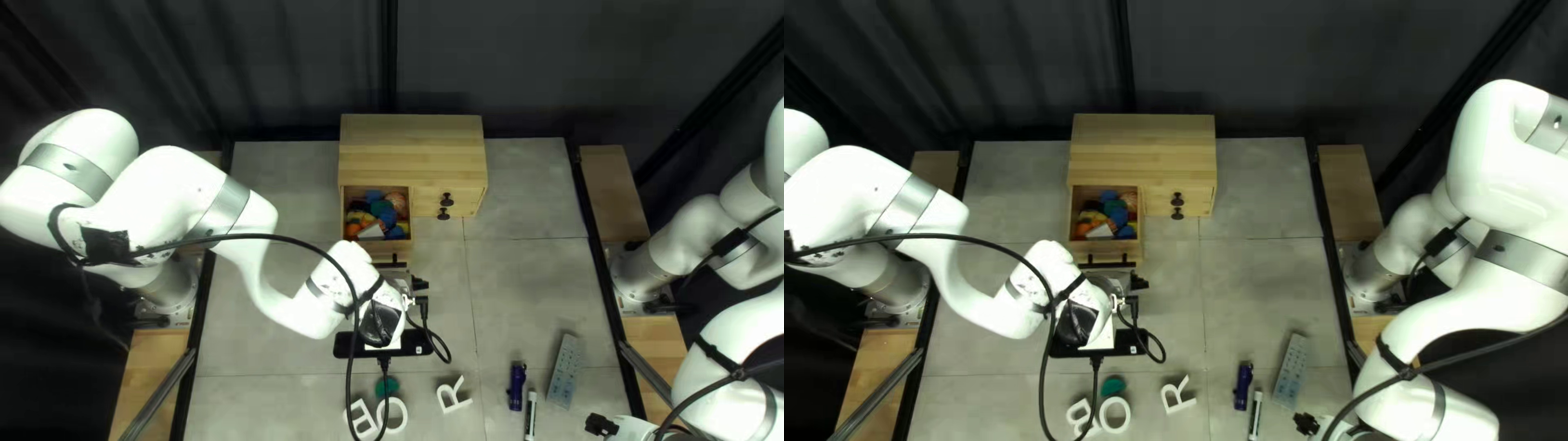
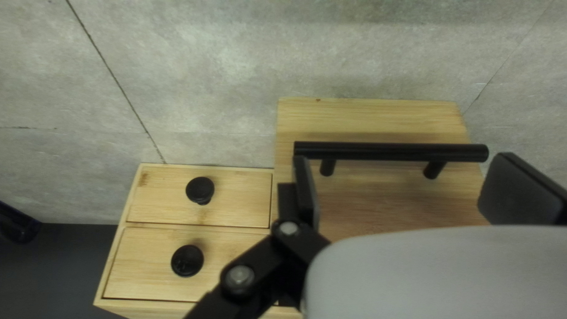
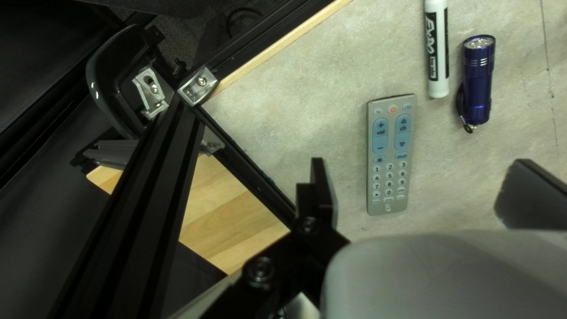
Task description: Open drawers and place objects into drawer and close
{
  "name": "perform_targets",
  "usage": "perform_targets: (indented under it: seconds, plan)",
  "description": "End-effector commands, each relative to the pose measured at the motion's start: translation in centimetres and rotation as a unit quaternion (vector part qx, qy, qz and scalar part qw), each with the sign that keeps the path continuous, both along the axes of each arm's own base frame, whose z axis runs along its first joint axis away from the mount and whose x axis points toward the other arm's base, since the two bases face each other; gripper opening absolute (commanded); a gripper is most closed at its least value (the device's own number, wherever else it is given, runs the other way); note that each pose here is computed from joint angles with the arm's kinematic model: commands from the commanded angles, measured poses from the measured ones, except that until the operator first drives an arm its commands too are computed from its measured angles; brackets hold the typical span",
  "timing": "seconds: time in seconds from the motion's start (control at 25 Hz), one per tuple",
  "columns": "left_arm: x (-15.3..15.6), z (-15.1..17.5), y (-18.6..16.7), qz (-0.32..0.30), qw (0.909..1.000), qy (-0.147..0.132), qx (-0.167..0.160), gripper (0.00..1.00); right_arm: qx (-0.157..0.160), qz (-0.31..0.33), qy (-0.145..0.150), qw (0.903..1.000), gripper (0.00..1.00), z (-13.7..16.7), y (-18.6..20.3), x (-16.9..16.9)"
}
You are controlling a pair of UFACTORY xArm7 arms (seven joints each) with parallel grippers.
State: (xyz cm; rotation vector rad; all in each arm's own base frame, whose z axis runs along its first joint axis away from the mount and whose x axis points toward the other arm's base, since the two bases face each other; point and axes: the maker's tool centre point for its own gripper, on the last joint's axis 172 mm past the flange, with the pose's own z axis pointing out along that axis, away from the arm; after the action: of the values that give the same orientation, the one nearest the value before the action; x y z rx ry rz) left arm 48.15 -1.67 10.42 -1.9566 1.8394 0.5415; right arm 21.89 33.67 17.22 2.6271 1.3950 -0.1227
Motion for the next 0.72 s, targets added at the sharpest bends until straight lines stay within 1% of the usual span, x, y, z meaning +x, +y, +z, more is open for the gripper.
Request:
perform_targets:
  seconds: [0.04,0.16,0.32,0.56,0.72]
  plan:
    - [0.0,-0.7,-0.5,0.008,1.0,-0.004,0.001,1.0,0.0,0.0,0.0,1.0,1.0,0.0,0.0,0.0]
    - [0.0,-0.7,-1.0,0.008,0.9999,-0.009,0.0,1.0,0.0,0.0,0.0,1.0,1.0,0.0,0.0,0.0]
    - [-0.2,0.2,-1.2,0.009,0.9999,-0.012,0.002,1.0,0.0,0.0,0.0,1.0,1.0,0.0,0.0,0.0]
    - [-0.6,0.3,-1.1,0.011,0.9999,-0.009,0.001,1.0,0.0,0.0,0.0,1.0,1.0,0.0,0.0,0.0]
    - [-1.5,0.8,-1.3,0.015,0.9999,-0.006,0.003,1.0,0.0,0.0,0.0,1.0,1.0,0.0,0.0,0.0]
